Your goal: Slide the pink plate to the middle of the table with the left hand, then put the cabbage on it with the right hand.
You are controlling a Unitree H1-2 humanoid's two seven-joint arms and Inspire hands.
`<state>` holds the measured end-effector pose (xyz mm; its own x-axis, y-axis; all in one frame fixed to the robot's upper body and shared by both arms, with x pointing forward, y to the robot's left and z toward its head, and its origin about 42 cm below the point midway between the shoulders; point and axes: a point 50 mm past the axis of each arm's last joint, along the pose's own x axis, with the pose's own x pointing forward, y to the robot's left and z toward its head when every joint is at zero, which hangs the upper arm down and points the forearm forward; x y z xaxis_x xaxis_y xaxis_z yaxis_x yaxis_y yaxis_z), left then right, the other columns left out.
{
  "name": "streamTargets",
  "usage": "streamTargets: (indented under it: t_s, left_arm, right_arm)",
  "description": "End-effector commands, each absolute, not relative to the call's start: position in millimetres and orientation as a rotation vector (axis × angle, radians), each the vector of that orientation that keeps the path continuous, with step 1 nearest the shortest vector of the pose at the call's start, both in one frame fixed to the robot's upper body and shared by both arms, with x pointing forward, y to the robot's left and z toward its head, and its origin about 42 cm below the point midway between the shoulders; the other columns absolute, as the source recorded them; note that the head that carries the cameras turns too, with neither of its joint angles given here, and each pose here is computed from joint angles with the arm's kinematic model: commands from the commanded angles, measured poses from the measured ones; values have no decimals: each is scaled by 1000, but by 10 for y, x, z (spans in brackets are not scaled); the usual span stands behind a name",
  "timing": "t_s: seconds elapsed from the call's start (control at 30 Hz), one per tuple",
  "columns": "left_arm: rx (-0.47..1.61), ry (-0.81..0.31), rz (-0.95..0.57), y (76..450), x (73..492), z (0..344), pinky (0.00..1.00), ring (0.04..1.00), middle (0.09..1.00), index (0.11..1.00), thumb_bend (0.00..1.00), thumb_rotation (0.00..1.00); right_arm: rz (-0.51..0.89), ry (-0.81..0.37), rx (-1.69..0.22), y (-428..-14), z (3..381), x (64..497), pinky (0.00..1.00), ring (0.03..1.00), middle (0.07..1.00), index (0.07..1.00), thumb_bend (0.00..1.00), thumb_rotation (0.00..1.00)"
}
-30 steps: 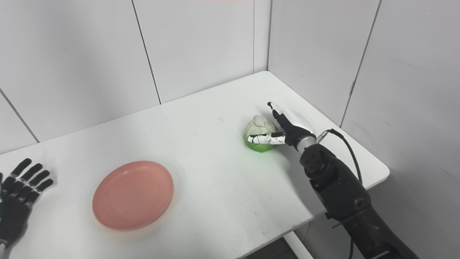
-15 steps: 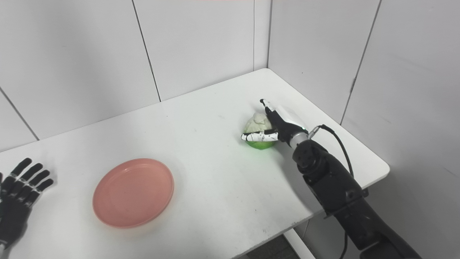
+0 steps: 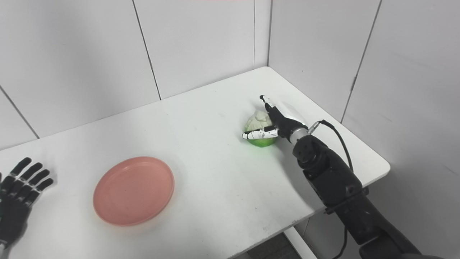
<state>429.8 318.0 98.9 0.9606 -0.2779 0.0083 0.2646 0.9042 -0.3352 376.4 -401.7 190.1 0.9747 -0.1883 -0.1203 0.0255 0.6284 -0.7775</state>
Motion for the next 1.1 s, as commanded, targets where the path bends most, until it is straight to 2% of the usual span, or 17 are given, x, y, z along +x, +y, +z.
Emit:
streamTargets:
  t_s: [0.0,0.17,0.27,0.33,0.37,0.5,0.63,0.7,0.73,0.8,0.83,0.9,0.93,1.07]
  left_arm:
    - [-375,226,-218,3256,3860,415,704,751,769,775,652,810]
    - [-380,228,-210,3252,3861,418,705,752,767,770,659,800]
    - [-377,225,-216,3253,3864,423,711,757,772,774,655,812]
    - [-373,225,-218,3250,3864,428,712,759,773,776,655,817]
    - [-371,224,-218,3248,3864,430,711,759,773,776,656,818]
    - [-378,226,-216,3244,3864,431,710,758,772,774,657,813]
    - [-371,223,-221,3241,3862,443,718,765,780,783,671,805]
    - [-367,223,-221,3237,3859,448,718,766,780,784,673,805]
    - [-366,223,-221,3236,3858,450,719,765,780,784,672,808]
    - [-368,221,-220,3233,3856,453,719,764,779,784,669,810]
    - [-370,221,-220,3231,3855,455,720,764,779,784,667,809]
    - [-372,219,-221,3223,3856,459,722,765,779,783,667,805]
    - [-372,218,-221,3220,3855,461,722,765,779,783,667,805]
    - [-377,220,-225,3204,3853,470,728,770,782,787,671,803]
  right_arm:
    - [-129,124,-889,-4052,2105,3854,826,916,960,970,1000,398]
    - [-160,157,-882,-4084,2069,3840,842,897,915,928,1000,315]
    - [-175,130,-885,-4091,2064,3822,774,832,847,862,1000,201]
    - [-179,116,-883,-4102,2057,3813,755,809,823,838,996,169]
    - [-180,108,-883,-4105,2057,3808,713,767,784,791,979,114]
    - [-197,86,-889,-4093,2065,3795,630,684,700,700,953,21]
    - [-204,88,-905,-4088,2081,3798,571,608,618,614,912,0]
    - [-210,99,-922,-4080,2082,3796,598,625,605,593,909,0]
    - [-211,104,-927,-4077,2081,3795,610,623,589,531,681,77]
    - [-213,116,-935,-4068,2079,3792,629,628,581,499,564,116]
    - [-219,127,-932,-4070,2071,3793,581,597,569,492,539,124]
    - [-229,135,-932,-4074,2055,3796,537,534,504,483,531,16]
    - [-234,138,-928,-4072,2051,3796,538,532,501,483,531,13]
    - [-243,120,-918,-4074,2036,3790,426,465,475,500,529,0]
